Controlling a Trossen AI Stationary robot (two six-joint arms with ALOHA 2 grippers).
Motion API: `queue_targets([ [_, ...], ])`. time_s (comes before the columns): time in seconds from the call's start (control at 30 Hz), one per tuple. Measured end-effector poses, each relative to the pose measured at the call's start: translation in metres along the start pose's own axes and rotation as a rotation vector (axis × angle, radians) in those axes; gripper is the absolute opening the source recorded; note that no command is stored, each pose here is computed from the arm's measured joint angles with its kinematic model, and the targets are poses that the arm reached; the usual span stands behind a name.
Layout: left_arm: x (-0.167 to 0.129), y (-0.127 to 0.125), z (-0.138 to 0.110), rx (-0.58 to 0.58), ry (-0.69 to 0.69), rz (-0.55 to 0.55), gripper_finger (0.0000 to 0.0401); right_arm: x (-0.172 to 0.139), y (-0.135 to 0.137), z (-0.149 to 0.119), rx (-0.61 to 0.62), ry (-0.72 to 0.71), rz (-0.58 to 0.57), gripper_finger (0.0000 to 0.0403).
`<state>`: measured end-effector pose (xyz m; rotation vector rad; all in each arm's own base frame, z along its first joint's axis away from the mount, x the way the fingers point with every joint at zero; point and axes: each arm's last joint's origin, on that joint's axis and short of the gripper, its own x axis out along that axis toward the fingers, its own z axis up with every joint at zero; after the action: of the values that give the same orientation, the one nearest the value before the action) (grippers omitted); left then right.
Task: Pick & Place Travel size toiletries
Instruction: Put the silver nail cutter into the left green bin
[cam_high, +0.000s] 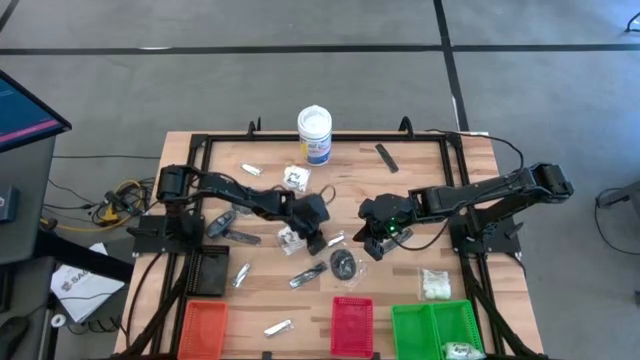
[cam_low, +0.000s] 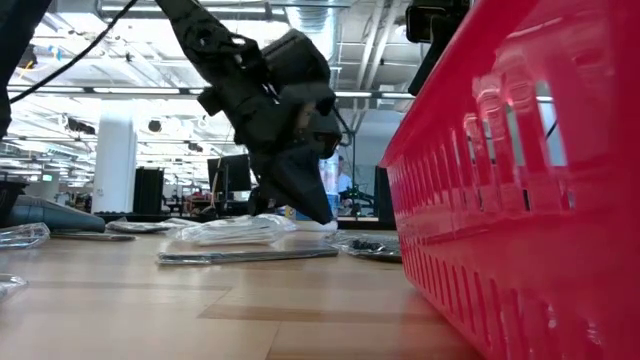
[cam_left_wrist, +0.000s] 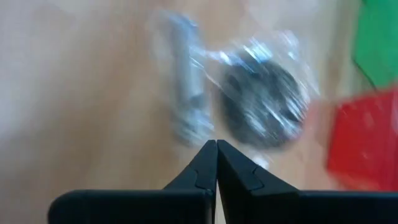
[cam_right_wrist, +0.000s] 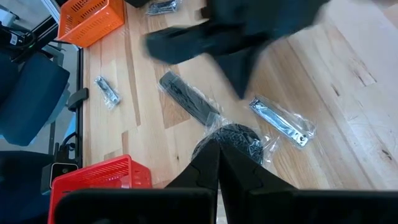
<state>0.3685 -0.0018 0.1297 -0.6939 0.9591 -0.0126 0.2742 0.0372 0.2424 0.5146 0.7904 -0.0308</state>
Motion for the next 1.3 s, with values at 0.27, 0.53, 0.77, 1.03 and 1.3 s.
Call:
queue_targets([
  [0.27, 0.004, 0.004, -0.011, 0.002, -0.012, 0.093, 0.0, 0.0, 0.0, 0.0, 0.0, 0.002, -0.001, 0.0],
  [0.53, 0.002, 0.03, 0.002, -0.061, -0.033, 0.108, 0.0, 0.0, 0.0, 0.0, -0.012, 0.002, -0.001, 0.0],
  [0.77, 0.002, 0.036, 0.005, -0.072, -0.041, 0.111, 0.0, 0.0, 0.0, 0.0, -0.016, 0.002, -0.001, 0.0],
  [1.03, -0.002, 0.027, 0.002, -0.08, -0.05, 0.118, 0.0, 0.009, -0.001, 0.0, -0.233, -0.005, -0.023, 0.0007],
  [1.3, -0.009, 0.008, 0.0, -0.097, -0.088, 0.11, 0.0, 0.04, -0.01, -0.003, -0.375, 0.054, -0.081, 0.0082],
])
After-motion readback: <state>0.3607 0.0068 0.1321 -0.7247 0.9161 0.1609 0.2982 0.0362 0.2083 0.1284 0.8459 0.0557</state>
